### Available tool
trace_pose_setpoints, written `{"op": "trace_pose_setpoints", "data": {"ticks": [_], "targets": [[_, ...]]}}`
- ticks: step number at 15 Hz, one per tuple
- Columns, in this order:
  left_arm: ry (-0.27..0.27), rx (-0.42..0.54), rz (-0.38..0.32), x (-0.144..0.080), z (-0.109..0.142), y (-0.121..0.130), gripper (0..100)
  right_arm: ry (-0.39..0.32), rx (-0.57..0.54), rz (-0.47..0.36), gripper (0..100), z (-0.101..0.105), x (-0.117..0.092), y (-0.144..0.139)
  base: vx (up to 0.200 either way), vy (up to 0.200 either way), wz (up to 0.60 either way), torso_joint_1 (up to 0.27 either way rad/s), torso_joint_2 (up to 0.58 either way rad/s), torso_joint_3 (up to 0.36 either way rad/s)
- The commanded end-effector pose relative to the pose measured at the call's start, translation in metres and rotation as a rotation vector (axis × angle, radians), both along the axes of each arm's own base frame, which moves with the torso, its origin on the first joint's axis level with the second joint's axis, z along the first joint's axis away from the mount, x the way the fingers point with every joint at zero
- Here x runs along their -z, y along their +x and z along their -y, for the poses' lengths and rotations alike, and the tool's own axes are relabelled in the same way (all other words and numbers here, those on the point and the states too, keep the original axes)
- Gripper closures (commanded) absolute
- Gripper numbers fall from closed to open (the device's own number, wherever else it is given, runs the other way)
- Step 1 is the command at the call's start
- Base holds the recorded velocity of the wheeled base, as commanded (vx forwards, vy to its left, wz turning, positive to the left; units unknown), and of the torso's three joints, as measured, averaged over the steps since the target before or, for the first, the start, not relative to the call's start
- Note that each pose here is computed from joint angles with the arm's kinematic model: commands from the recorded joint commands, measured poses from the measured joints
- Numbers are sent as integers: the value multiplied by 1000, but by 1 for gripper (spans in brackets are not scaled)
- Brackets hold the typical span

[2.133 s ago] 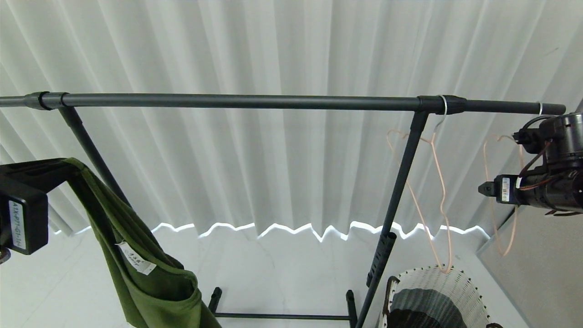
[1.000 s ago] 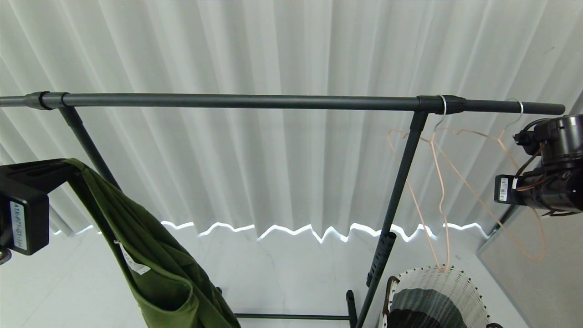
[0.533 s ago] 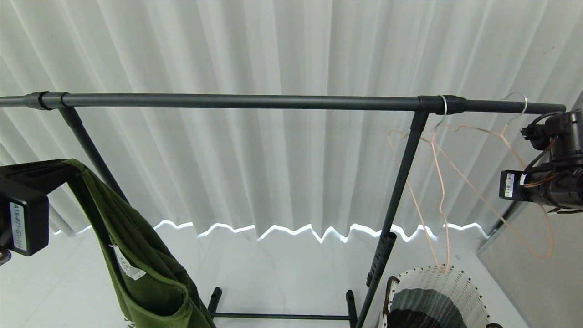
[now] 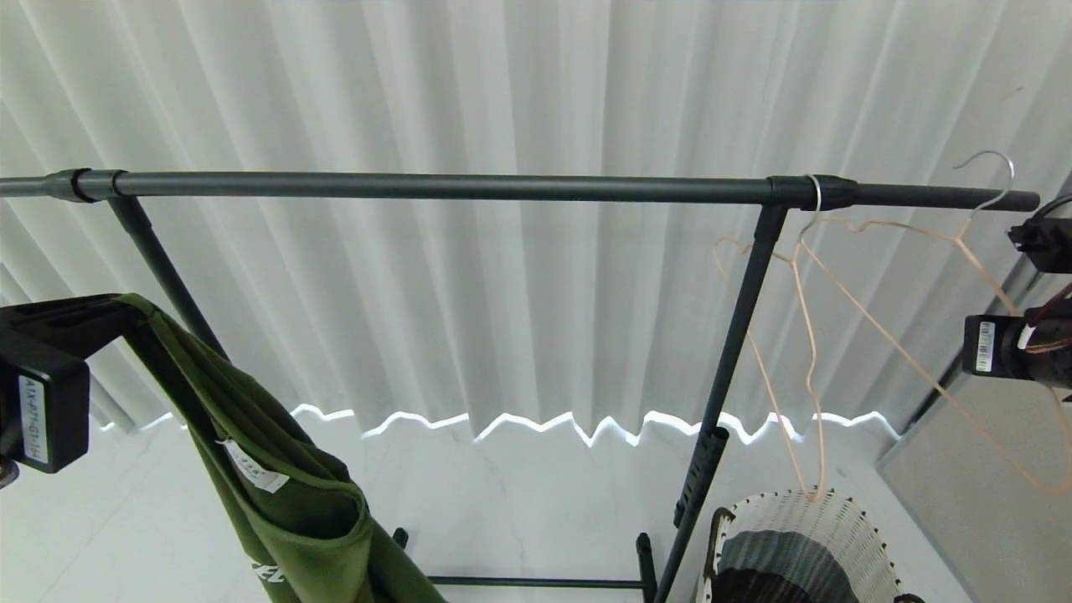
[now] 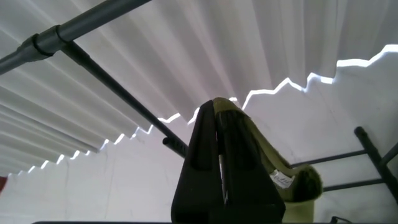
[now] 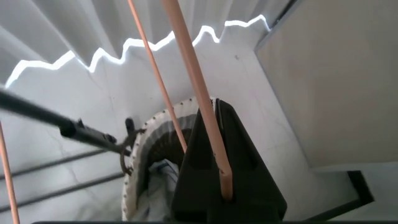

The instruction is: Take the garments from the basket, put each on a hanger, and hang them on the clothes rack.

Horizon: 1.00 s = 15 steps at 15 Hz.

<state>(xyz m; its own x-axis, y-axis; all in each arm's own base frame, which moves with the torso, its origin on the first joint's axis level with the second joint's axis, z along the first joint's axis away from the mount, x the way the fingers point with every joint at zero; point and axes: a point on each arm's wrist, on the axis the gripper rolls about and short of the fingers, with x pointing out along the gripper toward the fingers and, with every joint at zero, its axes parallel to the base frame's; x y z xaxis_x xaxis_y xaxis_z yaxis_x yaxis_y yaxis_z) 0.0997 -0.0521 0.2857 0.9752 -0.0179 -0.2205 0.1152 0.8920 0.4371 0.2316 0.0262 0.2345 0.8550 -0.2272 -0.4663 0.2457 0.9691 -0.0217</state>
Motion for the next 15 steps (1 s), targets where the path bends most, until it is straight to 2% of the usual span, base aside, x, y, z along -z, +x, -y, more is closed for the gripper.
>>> {"op": "trace_pose_setpoints", "data": {"ticks": [1,3,6,11,15], "targets": [[23,-5,-4,2,-1,0,100,-38,-30,36,100,2,-8,-26,-200,0,0,2,-2,2],[25,-4,-3,2,-1,0,100,-66,-43,35,100,4,-5,-40,-200,0,0,2,2,0],[29,-3,2,1,-2,-2,100,-65,-42,44,100,6,-4,-52,-200,0,0,2,6,12],[32,-3,-2,2,-2,-1,100,-65,-43,40,100,7,0,-59,-200,0,0,-1,3,2],[33,-3,-3,3,-2,-2,100,-63,-44,50,100,8,-2,-62,0,0,0,0,0,0]]}}
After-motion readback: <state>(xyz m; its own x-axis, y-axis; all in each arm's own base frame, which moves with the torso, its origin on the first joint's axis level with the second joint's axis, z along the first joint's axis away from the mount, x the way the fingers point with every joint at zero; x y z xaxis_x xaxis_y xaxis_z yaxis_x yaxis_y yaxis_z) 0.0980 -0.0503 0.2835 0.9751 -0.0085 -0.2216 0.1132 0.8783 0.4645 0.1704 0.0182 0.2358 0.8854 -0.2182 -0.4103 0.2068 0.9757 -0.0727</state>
